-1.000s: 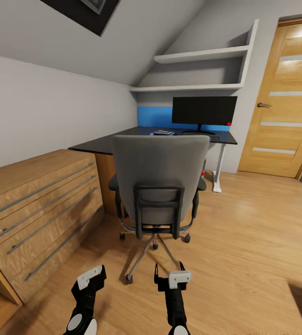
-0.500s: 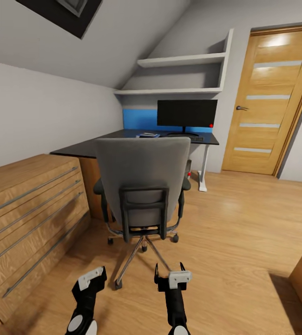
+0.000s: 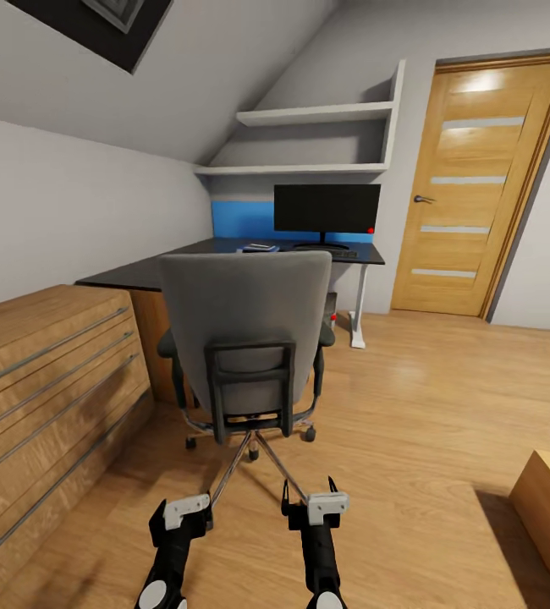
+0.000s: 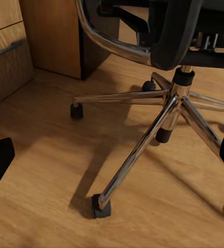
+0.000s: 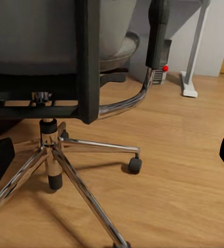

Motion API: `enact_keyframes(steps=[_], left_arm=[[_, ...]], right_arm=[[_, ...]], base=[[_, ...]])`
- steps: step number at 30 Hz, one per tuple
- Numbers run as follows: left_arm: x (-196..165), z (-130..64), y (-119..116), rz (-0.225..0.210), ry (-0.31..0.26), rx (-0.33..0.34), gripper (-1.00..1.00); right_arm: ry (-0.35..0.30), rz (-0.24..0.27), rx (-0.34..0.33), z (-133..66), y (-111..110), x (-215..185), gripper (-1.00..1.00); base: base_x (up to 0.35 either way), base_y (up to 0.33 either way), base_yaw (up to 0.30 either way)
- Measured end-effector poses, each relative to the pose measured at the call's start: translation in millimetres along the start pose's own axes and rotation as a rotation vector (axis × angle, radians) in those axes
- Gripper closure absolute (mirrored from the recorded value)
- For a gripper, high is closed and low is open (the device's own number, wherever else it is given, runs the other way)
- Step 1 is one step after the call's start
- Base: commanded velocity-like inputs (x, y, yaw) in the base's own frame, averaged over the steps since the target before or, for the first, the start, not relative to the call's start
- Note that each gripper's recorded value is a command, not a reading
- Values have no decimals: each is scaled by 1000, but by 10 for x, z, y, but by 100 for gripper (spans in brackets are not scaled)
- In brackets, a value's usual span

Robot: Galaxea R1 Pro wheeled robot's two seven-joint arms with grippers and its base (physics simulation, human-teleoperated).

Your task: In the bedroom, organize the workspace by keeping the computer under the desk, ensuring the monitor is on the desk, placing the keyboard on the desk next to the monitor, placing the mouse on the desk next to the keyboard, moving the folder from the swivel chair onto the desk next to the mouse, stacking the notebook on top of the folder with the pen on top of the notebook, and positioning the swivel chair next to the desk.

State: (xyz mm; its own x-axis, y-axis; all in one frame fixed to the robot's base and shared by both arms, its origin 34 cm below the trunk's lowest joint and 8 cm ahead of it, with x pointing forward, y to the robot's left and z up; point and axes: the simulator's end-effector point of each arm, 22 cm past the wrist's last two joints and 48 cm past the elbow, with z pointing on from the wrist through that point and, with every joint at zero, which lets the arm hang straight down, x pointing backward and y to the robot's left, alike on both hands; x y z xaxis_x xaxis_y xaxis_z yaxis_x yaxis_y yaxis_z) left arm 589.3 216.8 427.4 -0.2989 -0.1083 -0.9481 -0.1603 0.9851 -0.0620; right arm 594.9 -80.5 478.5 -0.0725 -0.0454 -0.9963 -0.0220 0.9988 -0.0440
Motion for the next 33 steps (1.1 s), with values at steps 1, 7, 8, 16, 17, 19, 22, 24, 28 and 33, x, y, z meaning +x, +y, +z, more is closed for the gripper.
enact_keyframes(steps=[1, 7, 8, 16, 17, 19, 22, 24, 28, 33], left_arm=[[0, 0, -3, 0, 0, 1, -100], [-2, 0, -3, 2, -1, 2, -100], [-2, 0, -4, 1, -1, 2, -100], [-5, -2, -1, 1, -2, 0, -100], [-5, -2, -2, 1, -2, 0, -100], [-5, -2, -3, 1, -2, 1, -100], [-6, -2, -4, 0, -2, 1, -100], [-5, -2, -4, 0, -2, 1, -100], [-5, -1, -4, 0, -2, 1, -100], [-4, -1, -4, 0, -2, 1, -100]], right_arm=[[-1, 0, 0, 1, 0, -3, -100], [-4, 2, 0, 0, -1, -9, -100], [-4, 3, 0, 0, 0, -9, -100], [-5, 3, 0, -1, 1, -14, -100], [-5, 3, 0, -2, 1, -14, -100], [-5, 3, 0, -2, 1, -15, -100], [-6, 3, 0, 0, 1, -16, -100], [-6, 3, -1, 1, 2, -16, -100], [-5, 3, -1, 0, 2, -14, -100], [-5, 3, -1, 0, 2, -12, -100]], base=[[0, 0, -8], [0, 0, -4], [7, 0, -2], [126, 0, -1], [252, 0, 0], [266, 0, 0], [210, 0, 0], [122, 0, 0], [64, 0, 0], [19, 0, 0]])
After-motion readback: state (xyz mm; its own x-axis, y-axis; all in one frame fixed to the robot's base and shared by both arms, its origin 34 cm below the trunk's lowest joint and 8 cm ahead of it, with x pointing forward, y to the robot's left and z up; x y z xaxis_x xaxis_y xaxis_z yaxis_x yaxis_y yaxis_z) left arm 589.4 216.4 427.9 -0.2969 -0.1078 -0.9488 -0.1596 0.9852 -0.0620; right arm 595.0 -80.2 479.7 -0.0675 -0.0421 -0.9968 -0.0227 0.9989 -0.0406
